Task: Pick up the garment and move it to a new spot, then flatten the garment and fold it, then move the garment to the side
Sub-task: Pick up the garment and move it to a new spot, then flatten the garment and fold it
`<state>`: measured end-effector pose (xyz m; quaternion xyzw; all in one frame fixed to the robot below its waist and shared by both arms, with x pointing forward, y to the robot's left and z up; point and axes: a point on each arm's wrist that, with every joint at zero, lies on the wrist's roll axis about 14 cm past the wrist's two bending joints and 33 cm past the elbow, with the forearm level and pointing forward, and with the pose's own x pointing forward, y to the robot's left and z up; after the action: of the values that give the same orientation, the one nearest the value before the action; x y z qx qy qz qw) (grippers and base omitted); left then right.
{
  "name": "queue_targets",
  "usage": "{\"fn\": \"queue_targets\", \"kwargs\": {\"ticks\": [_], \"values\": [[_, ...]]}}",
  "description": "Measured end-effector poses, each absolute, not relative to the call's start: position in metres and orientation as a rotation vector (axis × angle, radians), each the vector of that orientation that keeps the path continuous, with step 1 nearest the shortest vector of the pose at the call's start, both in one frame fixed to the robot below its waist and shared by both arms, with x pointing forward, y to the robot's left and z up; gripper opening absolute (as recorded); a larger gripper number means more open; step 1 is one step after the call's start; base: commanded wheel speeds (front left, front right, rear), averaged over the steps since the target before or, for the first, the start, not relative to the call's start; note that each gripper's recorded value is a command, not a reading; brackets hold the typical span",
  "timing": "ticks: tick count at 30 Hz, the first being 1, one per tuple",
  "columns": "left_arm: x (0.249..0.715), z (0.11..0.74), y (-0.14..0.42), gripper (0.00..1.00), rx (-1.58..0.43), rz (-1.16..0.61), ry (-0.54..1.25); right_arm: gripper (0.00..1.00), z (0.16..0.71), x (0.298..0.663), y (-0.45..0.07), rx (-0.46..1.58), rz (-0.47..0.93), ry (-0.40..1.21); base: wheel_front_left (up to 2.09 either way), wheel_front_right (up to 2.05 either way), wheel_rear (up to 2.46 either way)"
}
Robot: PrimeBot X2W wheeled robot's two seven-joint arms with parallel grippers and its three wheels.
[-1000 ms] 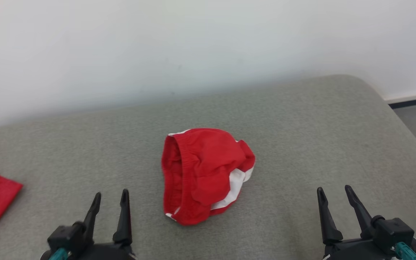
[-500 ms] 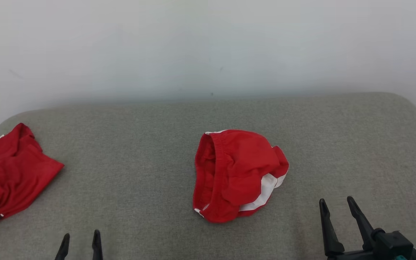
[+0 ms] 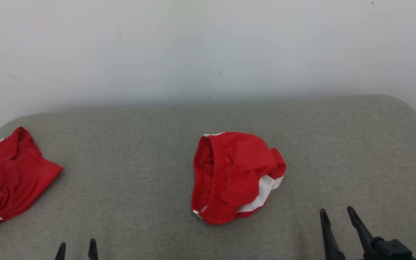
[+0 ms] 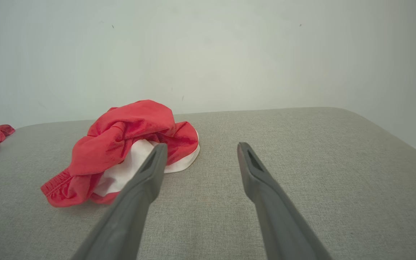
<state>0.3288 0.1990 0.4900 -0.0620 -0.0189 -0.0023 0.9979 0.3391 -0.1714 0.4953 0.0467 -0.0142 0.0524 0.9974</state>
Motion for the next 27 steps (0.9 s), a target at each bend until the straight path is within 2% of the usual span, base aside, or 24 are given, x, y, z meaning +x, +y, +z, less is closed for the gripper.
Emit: {"fn": "queue_targets", "kwargs": {"ticks": [19, 27], "values": [[0.333, 0.473, 0.191, 1.0, -0.123, -0.04, 0.02, 1.0, 0.495, 0.336, -0.176, 0.113, 0.082, -0.035, 0.0, 0.0, 0.0], [0.372, 0.485, 0.162, 1.0, -0.162, -0.14, 0.032, 1.0, 0.494, 0.333, -0.178, 0.123, 0.07, -0.032, 0.0, 0.0, 0.0]]}}
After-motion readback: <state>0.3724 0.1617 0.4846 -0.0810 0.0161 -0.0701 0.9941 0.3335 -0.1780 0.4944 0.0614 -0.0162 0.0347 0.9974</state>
